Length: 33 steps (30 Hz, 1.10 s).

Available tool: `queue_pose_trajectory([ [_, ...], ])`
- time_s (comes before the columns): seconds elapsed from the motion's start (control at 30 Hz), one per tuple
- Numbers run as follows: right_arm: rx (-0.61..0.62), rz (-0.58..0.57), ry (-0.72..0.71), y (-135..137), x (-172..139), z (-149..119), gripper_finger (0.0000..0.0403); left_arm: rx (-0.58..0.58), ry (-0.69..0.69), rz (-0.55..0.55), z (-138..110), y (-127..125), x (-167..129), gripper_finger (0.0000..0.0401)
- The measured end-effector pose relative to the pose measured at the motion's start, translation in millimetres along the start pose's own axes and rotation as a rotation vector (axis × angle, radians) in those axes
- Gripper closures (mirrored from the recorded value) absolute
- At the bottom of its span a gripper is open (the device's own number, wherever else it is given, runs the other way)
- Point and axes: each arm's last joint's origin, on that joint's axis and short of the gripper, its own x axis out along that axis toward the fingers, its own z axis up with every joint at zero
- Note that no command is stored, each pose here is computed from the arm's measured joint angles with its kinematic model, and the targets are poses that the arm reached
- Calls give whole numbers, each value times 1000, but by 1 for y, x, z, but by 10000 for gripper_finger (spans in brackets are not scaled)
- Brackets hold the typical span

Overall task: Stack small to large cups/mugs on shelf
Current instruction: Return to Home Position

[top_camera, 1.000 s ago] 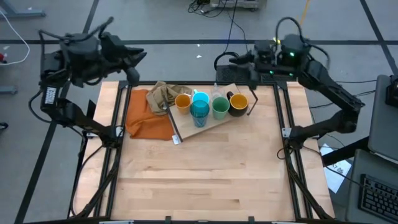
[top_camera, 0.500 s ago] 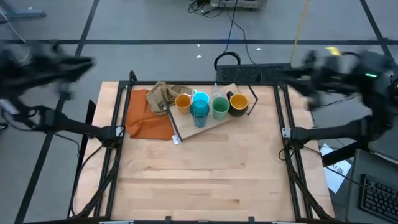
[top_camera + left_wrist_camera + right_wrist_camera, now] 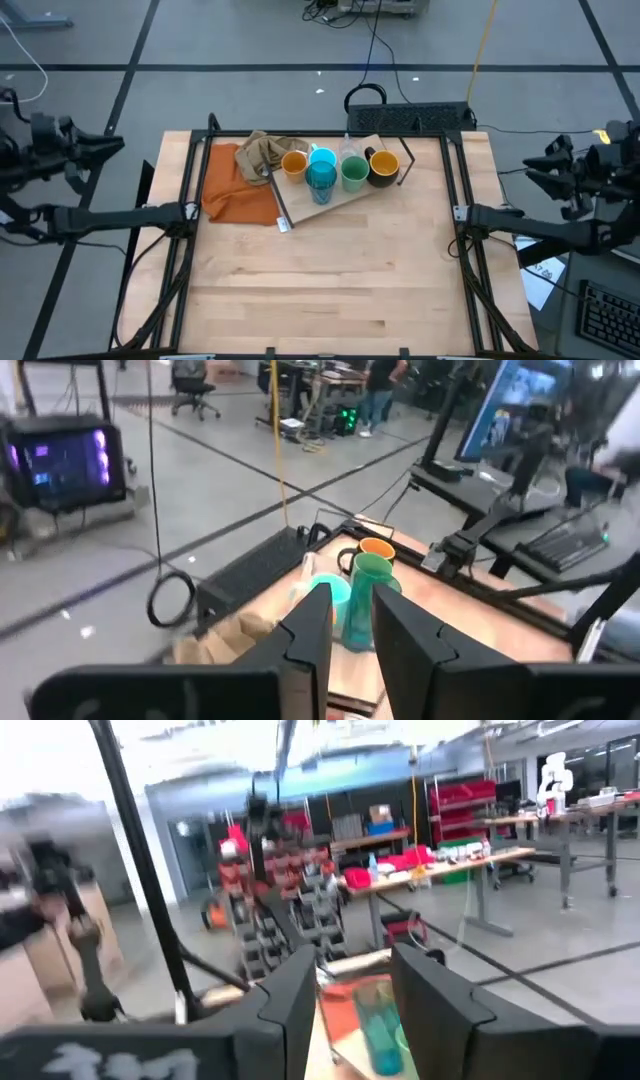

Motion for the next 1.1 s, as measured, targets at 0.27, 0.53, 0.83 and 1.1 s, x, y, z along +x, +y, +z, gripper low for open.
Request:
queue_pose_trajectory([
  [0.27,120,-7,-43,-7,-6,-54,282,-136,-166,71,-64,-6,-15,329],
  [0.53,154,-54,144,-19,26,-103,282,-204,-129,63,-132,-15,20,329],
  [0.83,155,53,-96,-45,108,-148,282,-92,-92,24,-169,-9,36,329],
  [1.1,68,81,-171,-68,155,-209,282,36,-98,-105,-167,-12,36,329],
])
